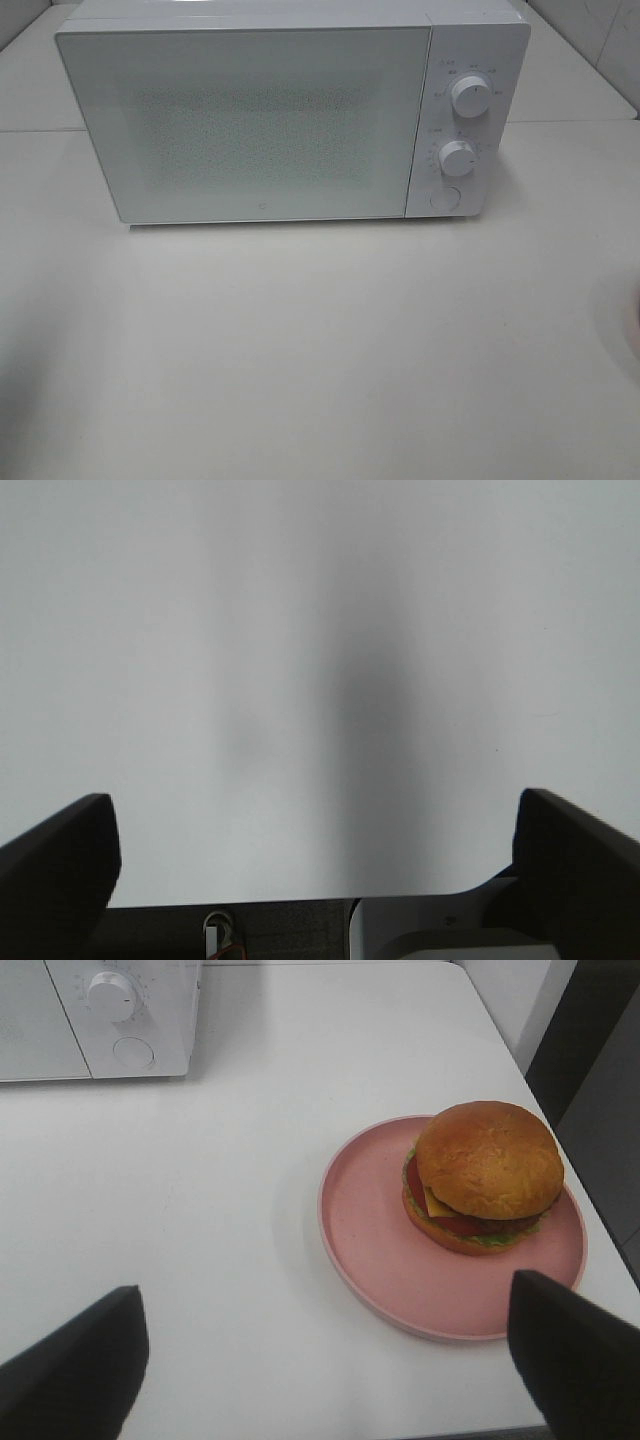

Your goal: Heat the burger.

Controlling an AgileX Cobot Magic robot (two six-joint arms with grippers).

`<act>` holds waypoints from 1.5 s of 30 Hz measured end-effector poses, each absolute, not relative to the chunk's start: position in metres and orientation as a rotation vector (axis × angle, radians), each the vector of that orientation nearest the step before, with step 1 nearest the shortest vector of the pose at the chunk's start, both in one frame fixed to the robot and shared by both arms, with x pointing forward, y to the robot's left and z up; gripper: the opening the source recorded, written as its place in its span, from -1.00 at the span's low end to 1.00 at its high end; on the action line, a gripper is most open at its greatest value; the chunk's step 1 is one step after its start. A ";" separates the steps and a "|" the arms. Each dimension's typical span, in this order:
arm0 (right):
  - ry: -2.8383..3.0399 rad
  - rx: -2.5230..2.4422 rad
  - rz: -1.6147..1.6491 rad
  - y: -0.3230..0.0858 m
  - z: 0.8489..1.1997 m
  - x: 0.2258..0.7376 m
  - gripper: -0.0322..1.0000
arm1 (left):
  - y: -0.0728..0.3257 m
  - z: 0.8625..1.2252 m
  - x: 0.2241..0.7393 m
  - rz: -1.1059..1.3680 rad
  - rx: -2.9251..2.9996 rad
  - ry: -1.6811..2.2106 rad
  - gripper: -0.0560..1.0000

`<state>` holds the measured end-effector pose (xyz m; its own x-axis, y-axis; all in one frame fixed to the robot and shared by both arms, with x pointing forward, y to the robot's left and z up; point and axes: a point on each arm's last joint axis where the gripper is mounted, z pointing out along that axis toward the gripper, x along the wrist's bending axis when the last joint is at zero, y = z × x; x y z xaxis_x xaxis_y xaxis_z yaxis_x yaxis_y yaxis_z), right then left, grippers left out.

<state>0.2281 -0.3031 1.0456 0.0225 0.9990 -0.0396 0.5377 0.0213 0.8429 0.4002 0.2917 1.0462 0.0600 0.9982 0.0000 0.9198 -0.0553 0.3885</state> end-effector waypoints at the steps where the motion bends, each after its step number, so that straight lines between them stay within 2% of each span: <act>1: 1.600 1.601 0.836 -0.303 1.046 0.228 0.89 | 0.295 1.046 0.387 0.406 2.024 1.945 0.98; 3: 1.604 1.597 0.834 -0.303 1.046 0.228 0.89 | 0.296 1.044 0.380 0.406 2.019 1.951 0.98; 8: 1.600 1.601 0.836 -0.303 1.046 0.228 0.89 | 0.297 1.040 0.327 0.484 1.959 1.885 0.98; 11: 1.604 1.597 0.834 -0.303 1.046 0.228 0.89 | 0.297 1.041 0.320 0.505 1.938 1.866 0.98; 19: 1.600 1.601 0.836 -0.303 1.046 0.228 0.89 | 0.296 1.052 0.263 0.756 1.685 1.614 0.98; 33: 1.600 1.601 0.836 -0.303 1.046 0.228 0.89 | 0.298 1.054 0.235 0.891 1.558 1.484 0.98; 45: 1.604 1.597 0.834 -0.303 1.046 0.228 0.89 | 0.298 1.054 0.234 0.897 1.554 1.480 0.98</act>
